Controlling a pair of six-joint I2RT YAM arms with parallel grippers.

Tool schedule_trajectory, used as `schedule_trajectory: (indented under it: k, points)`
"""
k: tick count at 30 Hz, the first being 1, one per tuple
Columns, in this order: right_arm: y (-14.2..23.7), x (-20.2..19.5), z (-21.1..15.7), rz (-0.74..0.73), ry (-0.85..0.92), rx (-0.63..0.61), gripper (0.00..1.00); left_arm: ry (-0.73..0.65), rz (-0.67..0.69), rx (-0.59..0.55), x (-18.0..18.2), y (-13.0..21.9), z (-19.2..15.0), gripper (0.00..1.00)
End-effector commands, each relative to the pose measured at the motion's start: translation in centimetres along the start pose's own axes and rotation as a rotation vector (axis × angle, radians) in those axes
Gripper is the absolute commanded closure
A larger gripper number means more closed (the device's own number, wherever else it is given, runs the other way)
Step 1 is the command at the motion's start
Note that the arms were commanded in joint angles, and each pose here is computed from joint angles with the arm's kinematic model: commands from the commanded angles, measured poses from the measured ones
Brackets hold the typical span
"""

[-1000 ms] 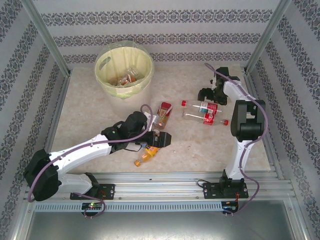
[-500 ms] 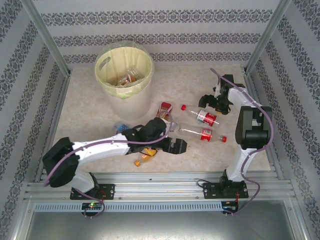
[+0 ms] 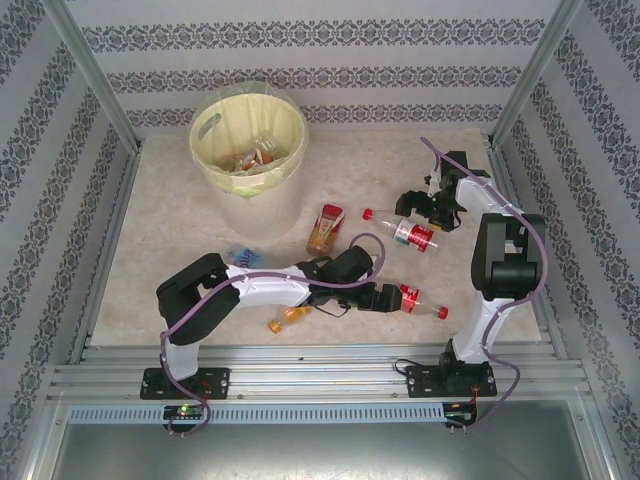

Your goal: Put the plastic bottles in the bin

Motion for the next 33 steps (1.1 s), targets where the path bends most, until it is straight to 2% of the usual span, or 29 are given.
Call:
schedule_trajectory:
  k: [1,12,18,22,27,33]
  points:
    - [0.6,0.8,-0.6,0.014,0.026,-0.008,0.02,-0.016,-0.021,-0.058,-0.8,-0.7,1.3,0.00]
    - [1.4,1.4,-3.4,-0.001,0.038,-0.008,0.02,-0.008,-0.019,-0.129,1.0,-0.9,4.2,0.00]
    - [1.3,2.1,-5.2,-0.078,0.099,0.014,0.02,-0.008,-0.004,-0.139,1.2,0.0,4.9,0.00]
    - [0.9,2.0,-6.3,-0.195,0.155,0.043,0.02,-0.011,0.023,-0.125,1.2,1.4,4.2,0.00]
    - [0.1,2.0,-6.6,-0.244,0.171,0.073,0.02,-0.068,0.025,-0.128,0.0,4.2,3.9,0.00]
    - [-1.0,1.6,-7.3,-0.287,0.180,0.115,0.09,-0.144,-0.018,-0.154,-1.9,8.0,3.4,0.00]
Point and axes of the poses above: each hand's point on the last joint's axis, 136 mm out from that joint toward the fingers, its own y axis back along the fingers, its own x axis along the line the jaws close on, z = x × y, the point moved 4 cm from there along y, back along the fingers, and after that the axes turned 1 degree about y, right-handed, at the moved point
